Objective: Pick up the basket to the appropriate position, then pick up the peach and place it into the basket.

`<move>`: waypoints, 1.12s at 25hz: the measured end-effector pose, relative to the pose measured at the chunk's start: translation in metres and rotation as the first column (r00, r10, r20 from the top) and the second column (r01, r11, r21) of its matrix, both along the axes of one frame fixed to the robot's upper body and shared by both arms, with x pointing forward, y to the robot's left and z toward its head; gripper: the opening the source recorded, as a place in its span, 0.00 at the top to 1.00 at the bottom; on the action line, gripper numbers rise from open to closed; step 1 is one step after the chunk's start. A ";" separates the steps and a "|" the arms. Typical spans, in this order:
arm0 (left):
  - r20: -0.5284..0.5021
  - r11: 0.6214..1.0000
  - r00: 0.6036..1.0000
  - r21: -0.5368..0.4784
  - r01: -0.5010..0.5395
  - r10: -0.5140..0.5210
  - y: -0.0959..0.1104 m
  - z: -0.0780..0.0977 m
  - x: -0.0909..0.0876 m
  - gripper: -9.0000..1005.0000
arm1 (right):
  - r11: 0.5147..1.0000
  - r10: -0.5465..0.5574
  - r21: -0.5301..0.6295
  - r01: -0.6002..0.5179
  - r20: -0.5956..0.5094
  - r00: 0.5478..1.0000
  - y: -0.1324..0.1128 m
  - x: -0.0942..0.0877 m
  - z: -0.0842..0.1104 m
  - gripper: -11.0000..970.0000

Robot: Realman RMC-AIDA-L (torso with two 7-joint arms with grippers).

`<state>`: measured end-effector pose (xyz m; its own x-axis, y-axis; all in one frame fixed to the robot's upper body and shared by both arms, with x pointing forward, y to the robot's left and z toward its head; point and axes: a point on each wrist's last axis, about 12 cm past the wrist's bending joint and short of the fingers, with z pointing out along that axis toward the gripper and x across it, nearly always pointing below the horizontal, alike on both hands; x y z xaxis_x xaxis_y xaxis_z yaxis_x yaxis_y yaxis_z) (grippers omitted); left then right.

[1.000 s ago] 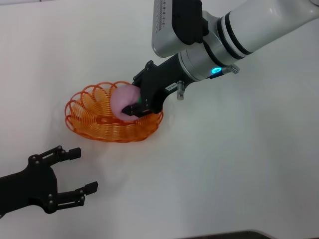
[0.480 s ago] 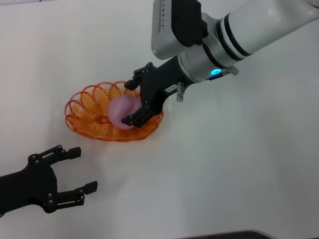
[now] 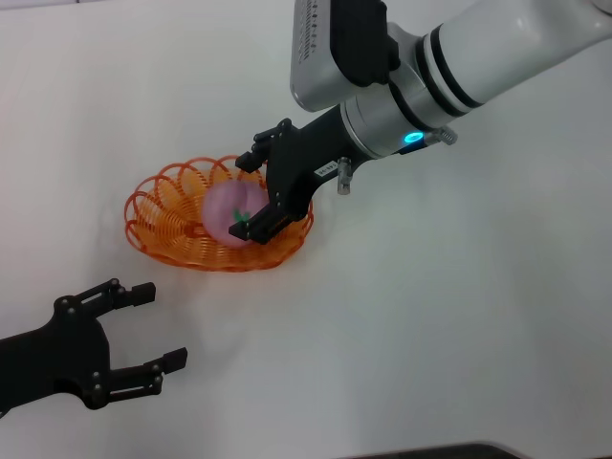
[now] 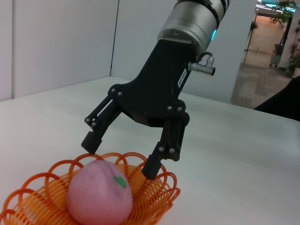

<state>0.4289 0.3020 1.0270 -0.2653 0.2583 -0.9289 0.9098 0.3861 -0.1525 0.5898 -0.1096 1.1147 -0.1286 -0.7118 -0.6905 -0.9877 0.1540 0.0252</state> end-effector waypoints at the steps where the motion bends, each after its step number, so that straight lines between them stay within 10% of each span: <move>1: 0.000 1.000 1.000 0.000 0.000 0.000 0.000 0.000 0.000 0.13 | 1.000 0.000 0.006 0.000 0.000 1.000 -0.001 0.000 0.000 0.02; 8: 0.001 1.000 1.000 0.000 0.001 -0.001 0.000 0.000 0.001 0.13 | 0.997 -0.021 0.069 0.021 0.000 1.000 -0.022 -0.008 0.001 0.03; 21: 0.006 1.000 1.000 -0.009 0.000 0.000 0.000 0.002 0.002 0.13 | 0.932 -0.265 0.263 0.251 0.020 0.964 -0.133 -0.030 0.001 0.03; 28: 0.006 1.000 1.000 -0.010 0.000 0.000 0.000 0.002 0.001 0.13 | 0.914 -0.257 0.339 0.223 0.058 0.965 -0.146 -0.047 -0.019 0.03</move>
